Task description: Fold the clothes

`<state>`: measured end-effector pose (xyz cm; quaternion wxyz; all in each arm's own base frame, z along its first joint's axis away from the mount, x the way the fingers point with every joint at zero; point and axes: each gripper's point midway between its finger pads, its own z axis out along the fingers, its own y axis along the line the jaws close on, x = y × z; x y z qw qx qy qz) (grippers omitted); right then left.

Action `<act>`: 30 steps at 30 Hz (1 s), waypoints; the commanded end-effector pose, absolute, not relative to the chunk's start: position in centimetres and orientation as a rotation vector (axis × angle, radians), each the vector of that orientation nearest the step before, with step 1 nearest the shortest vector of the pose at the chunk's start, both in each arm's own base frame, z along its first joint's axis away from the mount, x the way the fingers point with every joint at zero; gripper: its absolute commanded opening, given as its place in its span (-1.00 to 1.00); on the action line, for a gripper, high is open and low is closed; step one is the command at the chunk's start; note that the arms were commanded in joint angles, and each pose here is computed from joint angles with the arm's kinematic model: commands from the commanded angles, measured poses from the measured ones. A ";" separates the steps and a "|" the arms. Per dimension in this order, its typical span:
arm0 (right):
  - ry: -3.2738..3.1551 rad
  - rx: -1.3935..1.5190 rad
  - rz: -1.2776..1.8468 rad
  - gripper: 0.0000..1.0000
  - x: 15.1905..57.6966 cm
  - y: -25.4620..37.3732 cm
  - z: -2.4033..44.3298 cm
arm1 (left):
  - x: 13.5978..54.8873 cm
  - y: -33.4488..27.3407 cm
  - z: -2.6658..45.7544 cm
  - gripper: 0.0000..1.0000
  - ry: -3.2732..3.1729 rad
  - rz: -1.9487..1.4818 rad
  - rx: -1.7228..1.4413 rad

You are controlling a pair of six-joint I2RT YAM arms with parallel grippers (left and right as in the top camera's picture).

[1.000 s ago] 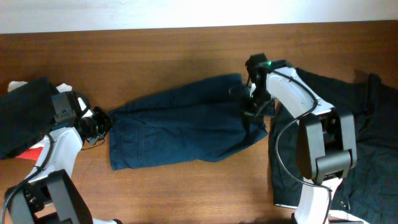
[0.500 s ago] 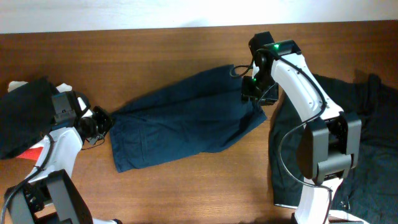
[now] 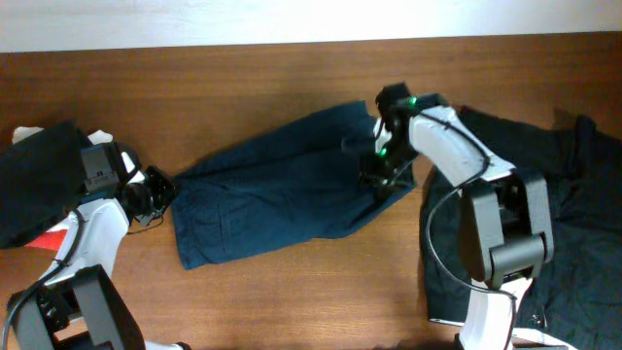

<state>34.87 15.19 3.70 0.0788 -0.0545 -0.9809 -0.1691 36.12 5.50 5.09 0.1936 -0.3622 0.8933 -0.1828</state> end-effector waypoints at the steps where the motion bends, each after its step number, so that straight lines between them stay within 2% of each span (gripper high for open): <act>1: -2.901 -0.351 -0.501 -0.03 34.0 14.9 1.2 | 36.7 5.4 5.6 -0.44 2.504 -0.522 -0.975; 3: -2.923 -0.472 -0.472 -0.02 35.0 13.8 0.4 | 36.7 5.4 5.6 -0.44 2.504 -0.522 -0.975; 10: -2.985 -0.556 -0.534 0.01 37.7 11.9 0.6 | 36.7 5.4 5.6 -0.44 2.504 -0.517 -0.975; 16: -3.006 -0.552 -0.634 0.13 39.1 12.2 1.3 | 36.7 5.4 5.5 -0.44 2.506 -0.514 -0.971; 25: -3.121 -0.581 -0.720 0.13 43.3 11.4 3.9 | 36.5 5.5 5.4 -0.44 2.512 -0.505 -0.977; 30: -3.148 -0.594 -0.670 0.13 43.6 10.8 3.7 | 36.5 5.6 5.4 -0.44 2.512 -0.497 -0.980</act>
